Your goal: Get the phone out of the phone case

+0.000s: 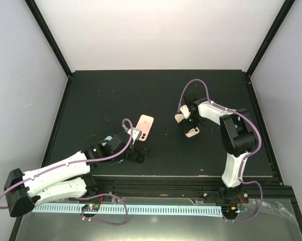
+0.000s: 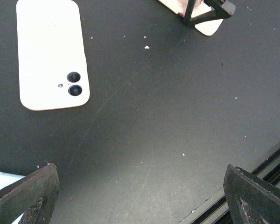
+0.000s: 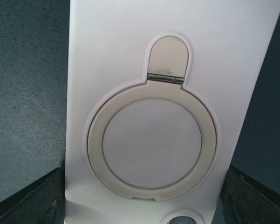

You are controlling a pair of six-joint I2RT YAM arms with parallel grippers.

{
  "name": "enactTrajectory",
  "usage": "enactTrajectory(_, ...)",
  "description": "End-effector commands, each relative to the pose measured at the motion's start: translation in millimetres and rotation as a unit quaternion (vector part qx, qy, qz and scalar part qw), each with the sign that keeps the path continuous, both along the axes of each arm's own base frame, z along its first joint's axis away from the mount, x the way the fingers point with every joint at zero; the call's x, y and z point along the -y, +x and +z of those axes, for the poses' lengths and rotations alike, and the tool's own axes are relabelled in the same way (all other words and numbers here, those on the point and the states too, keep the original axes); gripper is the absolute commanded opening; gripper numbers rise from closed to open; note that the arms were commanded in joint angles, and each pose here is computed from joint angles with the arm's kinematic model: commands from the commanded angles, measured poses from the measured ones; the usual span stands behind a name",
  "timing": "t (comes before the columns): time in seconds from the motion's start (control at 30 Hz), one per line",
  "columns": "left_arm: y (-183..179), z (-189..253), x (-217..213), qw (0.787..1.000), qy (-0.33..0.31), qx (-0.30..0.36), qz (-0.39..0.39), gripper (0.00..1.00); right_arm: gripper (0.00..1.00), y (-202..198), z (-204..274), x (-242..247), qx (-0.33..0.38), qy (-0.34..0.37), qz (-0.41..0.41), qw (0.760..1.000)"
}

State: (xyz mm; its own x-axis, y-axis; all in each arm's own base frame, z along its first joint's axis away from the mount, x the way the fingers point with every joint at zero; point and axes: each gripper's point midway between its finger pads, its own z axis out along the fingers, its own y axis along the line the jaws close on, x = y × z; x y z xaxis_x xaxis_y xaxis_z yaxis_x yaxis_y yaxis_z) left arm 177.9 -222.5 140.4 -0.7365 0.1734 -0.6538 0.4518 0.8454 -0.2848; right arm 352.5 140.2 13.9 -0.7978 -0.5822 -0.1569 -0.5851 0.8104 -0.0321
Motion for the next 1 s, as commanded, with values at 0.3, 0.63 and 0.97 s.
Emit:
enactTrajectory(0.3, 17.9, 38.6, 24.4, 0.997, 0.000, 0.067, -0.038, 0.98, 0.63, -42.0, -18.8, 18.4, -0.068, -0.036, 0.036, 0.996)
enactTrajectory(0.63, 47.2, 75.1, 61.4, 0.963, 0.040, 0.246, -0.102, 0.95, 0.44, -93.7, 97.7, -1.5, 0.001, 0.081, 0.168, 0.982)
enactTrajectory(0.97, 2.4, 82.3, 120.4, 0.828, 0.212, 0.447, -0.265, 0.93, 0.46, -167.8, 132.7, -16.0, -0.052, 0.178, 0.261, 0.947)
